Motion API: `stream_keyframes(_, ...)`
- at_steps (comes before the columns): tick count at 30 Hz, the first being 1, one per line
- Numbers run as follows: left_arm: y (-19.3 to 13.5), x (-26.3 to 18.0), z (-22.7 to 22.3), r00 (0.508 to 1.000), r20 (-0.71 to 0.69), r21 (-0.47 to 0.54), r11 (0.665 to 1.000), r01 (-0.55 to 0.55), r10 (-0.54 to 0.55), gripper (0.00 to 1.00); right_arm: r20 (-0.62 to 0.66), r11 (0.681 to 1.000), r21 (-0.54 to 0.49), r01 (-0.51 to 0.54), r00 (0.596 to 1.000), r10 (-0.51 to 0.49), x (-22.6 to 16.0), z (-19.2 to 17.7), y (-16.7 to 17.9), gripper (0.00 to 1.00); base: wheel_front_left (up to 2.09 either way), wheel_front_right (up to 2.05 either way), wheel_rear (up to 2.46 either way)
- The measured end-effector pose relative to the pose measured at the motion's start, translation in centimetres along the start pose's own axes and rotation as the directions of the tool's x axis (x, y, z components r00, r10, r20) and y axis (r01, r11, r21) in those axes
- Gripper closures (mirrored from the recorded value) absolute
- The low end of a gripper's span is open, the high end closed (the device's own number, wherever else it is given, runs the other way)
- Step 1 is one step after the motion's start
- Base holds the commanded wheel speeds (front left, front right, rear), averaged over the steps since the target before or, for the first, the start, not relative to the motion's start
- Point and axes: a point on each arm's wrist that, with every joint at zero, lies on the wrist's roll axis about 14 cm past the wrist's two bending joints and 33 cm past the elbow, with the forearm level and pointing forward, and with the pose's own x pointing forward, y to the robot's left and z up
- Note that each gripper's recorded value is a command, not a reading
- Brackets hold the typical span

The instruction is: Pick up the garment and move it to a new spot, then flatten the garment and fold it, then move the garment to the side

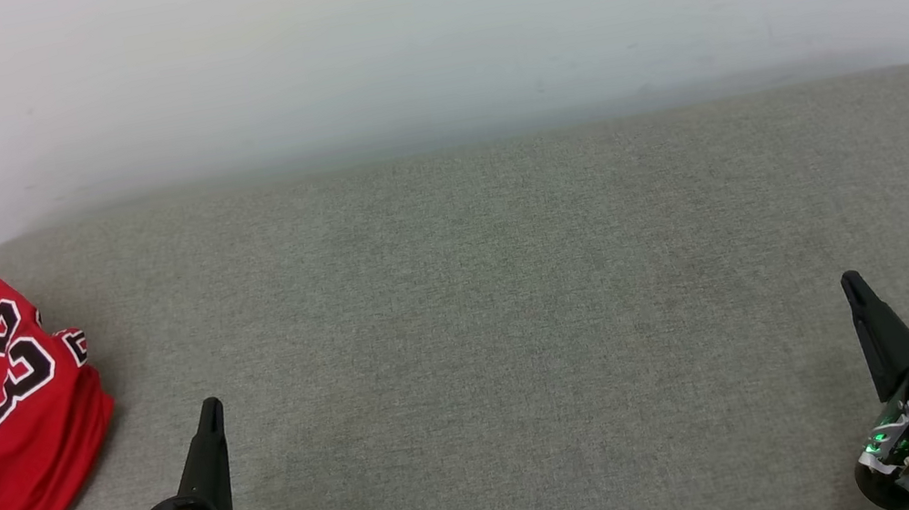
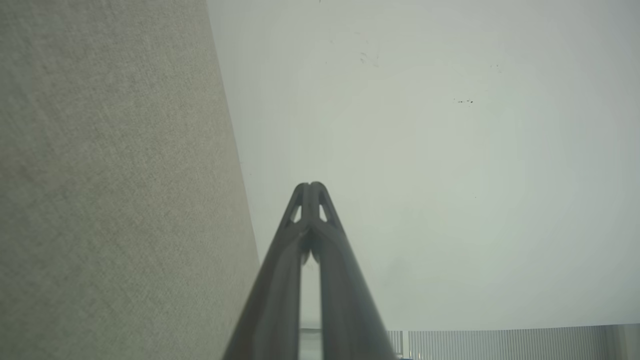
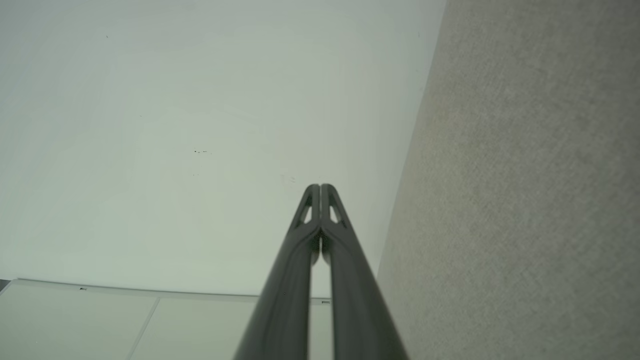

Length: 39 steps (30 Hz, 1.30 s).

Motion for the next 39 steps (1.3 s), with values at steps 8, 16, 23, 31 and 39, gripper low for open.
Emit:
stream_keyframes(8, 0.0, 0.0, 0.0, 1.0, 0.0, 0.0, 1.0, 0.0, 0.0, 1.0, 0.0, 1.0, 0.0, 0.0, 1.0, 0.0, 0.0, 0.0, 0.0, 1.0, 0.0, 0.0, 0.0)
stream_keyframes(16, 0.0, 0.0, 0.0, 1.0, 0.0, 0.0, 1.0, 0.0, 0.0, 1.0, 0.0, 1.0, 0.0, 0.0, 1.0, 0.0, 0.0, 0.0, 0.0, 1.0, 0.0, 0.0, 0.0)
stream_keyframes(23, 0.0, 0.0, 0.0, 1.0, 0.0, 0.0, 1.0, 0.0, 0.0, 1.0, 0.0, 1.0, 0.0, 0.0, 1.0, 0.0, 0.0, 0.0, 0.0, 1.0, 0.0, 0.0, 0.0)
stream_keyframes(31, 0.0, 0.0, 0.02, 1.0, 0.001, 0.0, 1.0, 0.0, 0.0, 1.0, 0.0, 1.0, 0.0, 0.0, 1.0, 0.0, 0.0, -0.01, 0.0, 1.0, 0.0, 0.0, 0.0)
stream_keyframes(39, 0.0, 0.0, 0.0, 1.0, 0.0, 0.0, 1.0, 0.0, 0.0, 1.0, 0.0, 1.0, 0.0, 0.0, 1.0, 0.0, 0.0, 0.0, 0.0, 1.0, 0.0, 0.0, 0.0)
